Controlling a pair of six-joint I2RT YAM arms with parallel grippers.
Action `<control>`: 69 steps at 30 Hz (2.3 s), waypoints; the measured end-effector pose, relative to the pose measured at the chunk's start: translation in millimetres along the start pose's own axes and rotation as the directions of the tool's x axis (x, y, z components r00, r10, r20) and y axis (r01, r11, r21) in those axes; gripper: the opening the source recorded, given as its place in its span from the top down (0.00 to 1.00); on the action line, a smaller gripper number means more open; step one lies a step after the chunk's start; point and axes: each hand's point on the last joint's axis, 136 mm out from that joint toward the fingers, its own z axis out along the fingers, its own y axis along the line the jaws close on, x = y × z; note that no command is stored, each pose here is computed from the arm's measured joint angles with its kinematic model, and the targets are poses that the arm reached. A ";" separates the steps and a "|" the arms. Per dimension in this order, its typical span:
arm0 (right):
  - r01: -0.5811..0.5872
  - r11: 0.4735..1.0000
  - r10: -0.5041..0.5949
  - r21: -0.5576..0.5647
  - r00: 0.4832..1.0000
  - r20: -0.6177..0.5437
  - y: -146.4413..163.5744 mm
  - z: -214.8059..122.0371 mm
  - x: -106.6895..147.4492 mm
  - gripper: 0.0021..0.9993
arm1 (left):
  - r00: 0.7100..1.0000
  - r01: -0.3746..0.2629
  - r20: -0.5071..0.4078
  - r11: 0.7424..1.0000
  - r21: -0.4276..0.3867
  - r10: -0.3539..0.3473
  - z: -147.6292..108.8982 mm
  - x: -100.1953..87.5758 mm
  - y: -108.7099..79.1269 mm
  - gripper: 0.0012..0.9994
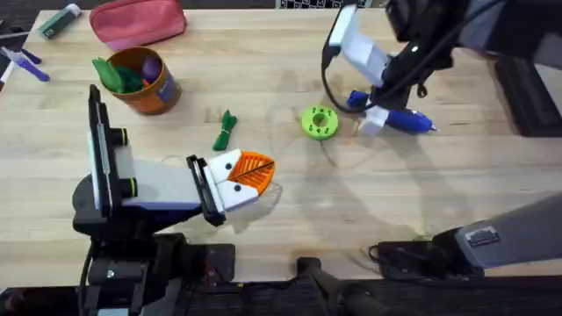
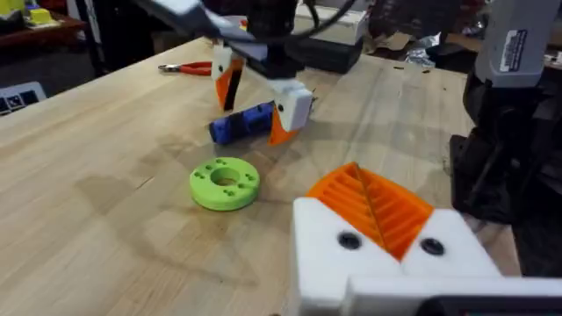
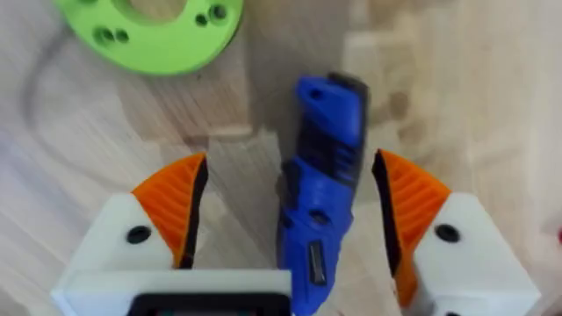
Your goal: Pick up the gripper from the table and insert it into the empty holder that is missing its gripper. Then pick up a screw, insert it into the mounting hole, and use the screwdriver to tighten it. Finally, clean up the table by picking up the vegetable and placing it into the bucket.
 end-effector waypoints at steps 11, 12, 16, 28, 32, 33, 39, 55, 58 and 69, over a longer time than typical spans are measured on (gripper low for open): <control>-0.544 0.832 0.469 0.109 0.794 0.387 -41.9 -134.3 -43.5 0.01 | 1.000 -0.003 0.000 1.000 0.000 0.003 0.0 0.0 0.0 0.02; -0.588 0.804 0.504 0.094 0.756 0.417 -42.5 -144.8 -44.5 0.01 | 1.000 -0.003 0.000 1.000 0.000 0.003 0.0 0.0 0.0 0.01; -0.726 0.687 0.628 0.012 0.601 0.494 -36.2 -177.3 -42.1 0.01 | 1.000 -0.006 0.003 1.000 -0.004 0.006 0.0 -1.0 0.6 0.01; -0.819 0.565 0.706 -0.096 0.420 0.571 18.9 -245.0 -5.3 0.01 | 0.995 0.095 -0.001 0.957 -0.275 -0.100 -10.6 -20.3 38.0 0.01; -0.823 0.558 0.696 -0.107 0.393 0.601 39.6 -248.8 9.8 0.01 | 0.990 0.091 -0.067 0.915 -0.394 -0.127 -23.9 -47.1 44.8 0.01; -0.826 0.553 0.699 -0.111 0.388 0.600 45.3 -244.9 14.1 0.01 | 0.987 0.085 -0.089 0.901 -0.425 -0.135 -27.7 -54.2 47.4 0.01; -0.836 0.536 0.734 -0.117 0.392 0.555 75.5 -205.2 37.7 0.01 | 0.942 0.066 -0.231 0.810 -0.583 -0.243 -47.6 -87.3 74.3 0.01; -0.844 0.526 0.782 -0.107 0.431 0.450 99.9 -155.4 56.9 0.01 | 0.629 0.129 -0.448 0.654 -0.746 -0.635 -56.1 -50.6 156.9 0.01; -0.844 0.525 0.787 -0.106 0.434 0.439 99.3 -152.9 56.6 0.01 | 0.541 0.127 -0.476 0.626 -0.769 -0.694 -59.9 -26.8 166.1 0.01; -0.845 0.525 0.788 -0.106 0.434 0.437 99.2 -152.5 56.5 0.01 | 0.229 0.083 -0.599 0.628 -0.774 -0.767 -42.6 57.2 190.7 0.01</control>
